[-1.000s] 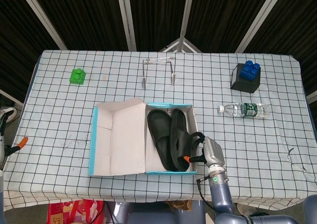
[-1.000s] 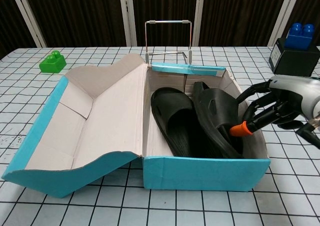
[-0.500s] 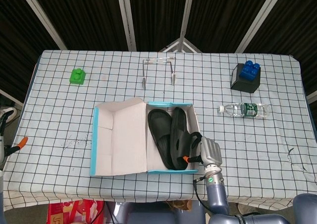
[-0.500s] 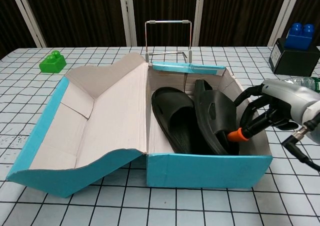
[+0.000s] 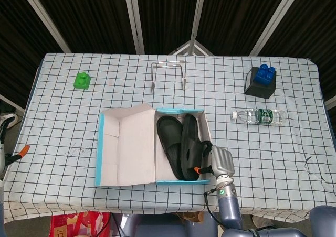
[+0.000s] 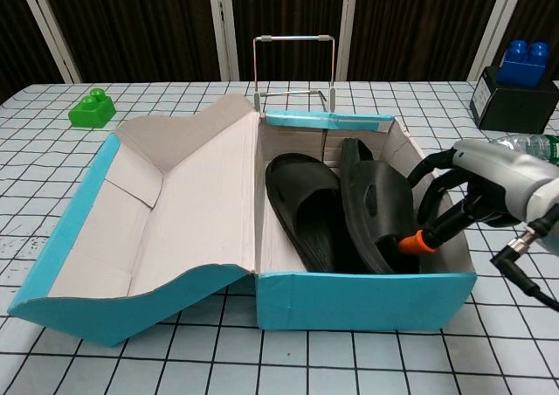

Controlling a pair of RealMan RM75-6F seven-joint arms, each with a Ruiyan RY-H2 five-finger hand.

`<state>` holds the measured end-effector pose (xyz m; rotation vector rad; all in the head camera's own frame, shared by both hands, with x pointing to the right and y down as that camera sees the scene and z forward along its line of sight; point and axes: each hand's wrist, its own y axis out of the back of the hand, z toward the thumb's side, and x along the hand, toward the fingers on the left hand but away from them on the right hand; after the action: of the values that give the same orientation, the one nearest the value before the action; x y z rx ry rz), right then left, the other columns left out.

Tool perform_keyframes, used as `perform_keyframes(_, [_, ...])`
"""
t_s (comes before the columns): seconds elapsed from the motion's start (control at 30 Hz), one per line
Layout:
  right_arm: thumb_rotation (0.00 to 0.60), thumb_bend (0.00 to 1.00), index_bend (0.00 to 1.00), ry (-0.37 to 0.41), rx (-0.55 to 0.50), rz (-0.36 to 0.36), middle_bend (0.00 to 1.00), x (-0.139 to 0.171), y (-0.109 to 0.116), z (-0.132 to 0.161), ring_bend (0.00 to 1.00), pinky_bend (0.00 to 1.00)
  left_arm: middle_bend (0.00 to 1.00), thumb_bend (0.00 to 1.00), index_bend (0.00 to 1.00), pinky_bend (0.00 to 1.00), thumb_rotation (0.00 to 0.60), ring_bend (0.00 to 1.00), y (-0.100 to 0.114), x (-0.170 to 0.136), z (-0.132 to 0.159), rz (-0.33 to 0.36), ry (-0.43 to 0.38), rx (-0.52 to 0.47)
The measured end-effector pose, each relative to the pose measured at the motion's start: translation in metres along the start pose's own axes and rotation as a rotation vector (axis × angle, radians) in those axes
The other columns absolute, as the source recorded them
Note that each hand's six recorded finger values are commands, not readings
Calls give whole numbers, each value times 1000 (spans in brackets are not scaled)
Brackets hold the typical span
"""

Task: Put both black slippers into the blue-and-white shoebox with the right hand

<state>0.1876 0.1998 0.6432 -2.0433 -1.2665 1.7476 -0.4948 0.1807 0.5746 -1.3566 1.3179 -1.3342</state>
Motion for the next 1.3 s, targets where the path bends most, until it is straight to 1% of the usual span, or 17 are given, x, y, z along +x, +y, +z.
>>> perform_keyframes(0.03, [600, 489, 550, 5, -2, 2, 413, 1, 1, 1, 1000, 1000, 0, 227, 192, 117, 600, 0, 0, 0, 0, 0, 0, 1])
perform_keyframes(0.13, [600, 400, 471, 18, -5, 4, 405, 2, 6, 6, 1000, 1000, 0, 227, 192, 117, 600, 0, 0, 0, 0, -1, 0, 1])
perform_keyframes(0.2, [600, 355, 435, 27, -14, 4, 402, 3, 9, 9, 1000, 1000, 0, 227, 192, 117, 600, 0, 0, 0, 0, -1, -1, 1])
perform_keyframes(0.3, [600, 305, 411, 40, -29, -1, 397, 5, 16, 14, 1000, 1000, 0, 227, 192, 117, 600, 0, -1, 0, 0, -2, 0, 1])
perform_keyframes(0.47, [600, 262, 397, 53, -35, -6, 382, 8, 25, 20, 1000, 1000, 0, 227, 193, 117, 600, 0, -1, 0, 0, -4, 0, 2])
perform_keyframes(0.53, [600, 221, 371, 60, -34, -8, 367, 10, 29, 22, 1000, 1000, 0, 227, 193, 117, 600, 0, -1, 0, 0, -4, -1, 2])
perform_keyframes(0.63, [600, 133, 301, 65, -19, -11, 335, 12, 34, 23, 1000, 1000, 0, 227, 193, 117, 600, 0, -1, 0, 1, -3, -1, 3])
perform_keyframes(0.7, [600, 94, 266, 64, -1, -4, 319, 13, 35, 22, 1000, 1000, 0, 227, 193, 117, 600, 0, -1, 0, 1, -3, -1, 3])
perform_keyframes(0.77, [600, 65, 254, 61, 16, 9, 304, 15, 35, 22, 1000, 1000, 0, 227, 193, 117, 600, 0, -1, 0, 1, -4, -1, 4])
perform_keyframes(1.0, [600, 27, 240, 60, 52, 54, 249, 16, 33, 20, 1000, 1000, 0, 227, 194, 117, 600, 0, -1, 0, 1, -4, -2, 6])
perform_keyframes(1.13, [600, 27, 240, 59, 55, 54, 247, 15, 33, 19, 1000, 1000, 0, 227, 195, 117, 600, 0, -1, 0, 1, -5, -1, 7])
perform_keyframes(1.3, [600, 25, 240, 61, 23, 37, 247, 14, 39, 21, 1000, 1000, 0, 226, 194, 117, 600, 0, -1, 0, 1, -6, -2, 6])
